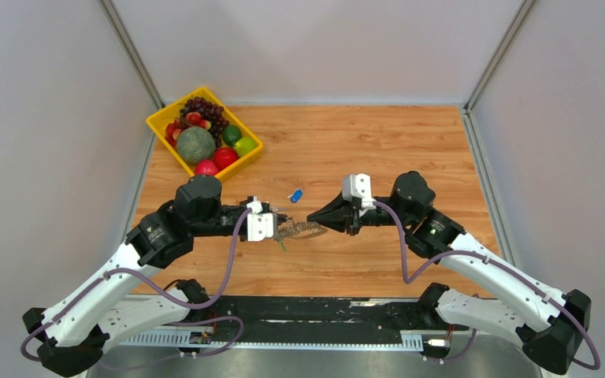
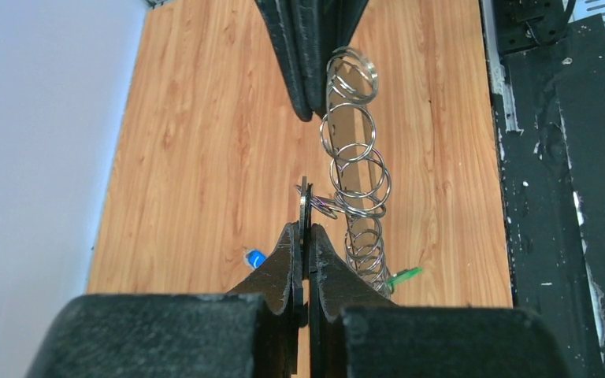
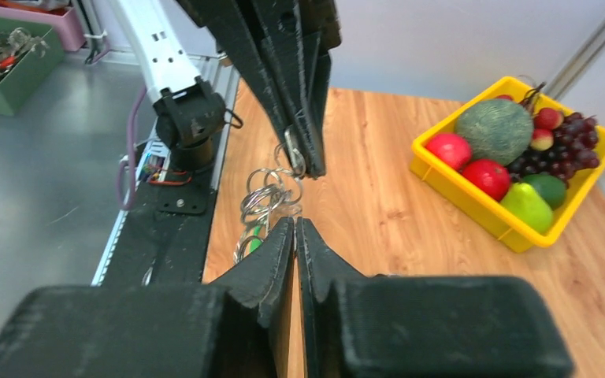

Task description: Remove the keys from the keyring

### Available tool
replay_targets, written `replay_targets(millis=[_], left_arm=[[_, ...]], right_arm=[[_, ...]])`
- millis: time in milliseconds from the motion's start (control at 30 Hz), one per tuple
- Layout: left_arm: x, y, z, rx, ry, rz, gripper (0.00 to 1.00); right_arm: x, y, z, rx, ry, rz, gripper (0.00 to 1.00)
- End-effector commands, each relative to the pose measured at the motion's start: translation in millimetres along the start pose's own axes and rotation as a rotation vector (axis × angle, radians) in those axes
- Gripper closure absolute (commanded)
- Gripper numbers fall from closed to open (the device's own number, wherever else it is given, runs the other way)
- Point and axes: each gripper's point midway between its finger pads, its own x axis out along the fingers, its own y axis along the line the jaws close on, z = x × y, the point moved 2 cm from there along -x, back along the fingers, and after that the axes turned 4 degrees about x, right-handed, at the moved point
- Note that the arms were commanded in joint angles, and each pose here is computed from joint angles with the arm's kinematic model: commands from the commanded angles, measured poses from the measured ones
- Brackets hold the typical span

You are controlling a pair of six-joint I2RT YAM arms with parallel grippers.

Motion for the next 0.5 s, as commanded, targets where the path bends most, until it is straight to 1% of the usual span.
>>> replay_targets(millis=[0,133,333,467], left_arm=[[-5.7,12.0,15.6,0.054,-0.040,0.041,1.00],[-4.9,11.9,15.7,0.064,-0.042,0.036,1.00],[-4.3,16.8,9.4,0.087,-0.012,0.062,1.00],[-3.3,15.8,9.8,0.117,-0.020,0.051,1.00]], right_arm=[[-2.3,19.3,-3.2,0.056,0.004,0.098,0.87],[-2.3,18.5,-2.9,0.064,0.004,0.092,0.82],[2.0,25.6,-0.9,0.124,0.011,0.155,0.82],[4.4,17.4,-4.4,0.128,0.019,0.110,0.81]])
